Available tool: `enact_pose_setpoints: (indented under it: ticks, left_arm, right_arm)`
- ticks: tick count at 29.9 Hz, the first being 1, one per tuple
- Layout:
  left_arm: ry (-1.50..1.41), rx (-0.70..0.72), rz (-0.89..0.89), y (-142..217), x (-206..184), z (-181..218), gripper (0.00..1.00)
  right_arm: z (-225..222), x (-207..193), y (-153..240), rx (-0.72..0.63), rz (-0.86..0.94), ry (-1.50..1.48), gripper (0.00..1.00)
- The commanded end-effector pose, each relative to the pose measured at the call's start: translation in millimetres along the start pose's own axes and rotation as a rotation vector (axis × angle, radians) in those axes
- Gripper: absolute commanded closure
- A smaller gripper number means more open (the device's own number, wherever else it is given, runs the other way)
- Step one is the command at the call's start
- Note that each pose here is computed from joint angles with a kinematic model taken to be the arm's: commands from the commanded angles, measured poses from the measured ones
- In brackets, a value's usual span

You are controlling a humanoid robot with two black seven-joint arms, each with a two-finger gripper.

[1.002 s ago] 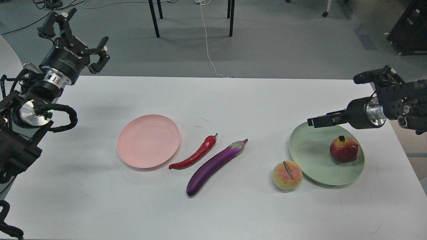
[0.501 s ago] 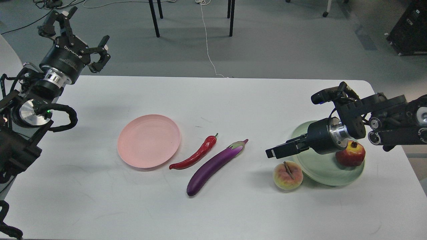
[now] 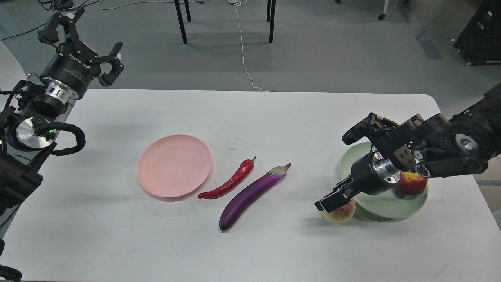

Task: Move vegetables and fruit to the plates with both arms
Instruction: 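Move the right gripper down to the peach beside the green plate, then grasp the peach with the right gripper and lift it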

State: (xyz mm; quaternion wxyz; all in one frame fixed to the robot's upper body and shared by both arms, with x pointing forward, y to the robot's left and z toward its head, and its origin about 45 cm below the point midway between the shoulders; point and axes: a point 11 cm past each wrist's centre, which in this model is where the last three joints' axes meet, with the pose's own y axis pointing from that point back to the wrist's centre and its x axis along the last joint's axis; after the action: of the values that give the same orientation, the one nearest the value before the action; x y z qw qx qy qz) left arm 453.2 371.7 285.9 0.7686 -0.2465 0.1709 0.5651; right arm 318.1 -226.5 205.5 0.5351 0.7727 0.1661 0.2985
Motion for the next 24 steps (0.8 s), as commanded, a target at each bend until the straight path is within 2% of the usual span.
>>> enact_pose_setpoints:
  ticks: [1, 24]
  left_arm:
    - [-0.004, -0.001, 0.001, 0.6, 1.0, 1.7, 0.02]
    - [-0.003, 0.001, 0.003, 1.6, 1.8, 0.8, 0.02]
  right_arm:
    - [5.9, -2.0, -1.3, -0.031, -0.017, 0.009, 0.02]
    - [7.2, 7.2, -10.6, -0.059, -0.026, 0.051, 0.02]
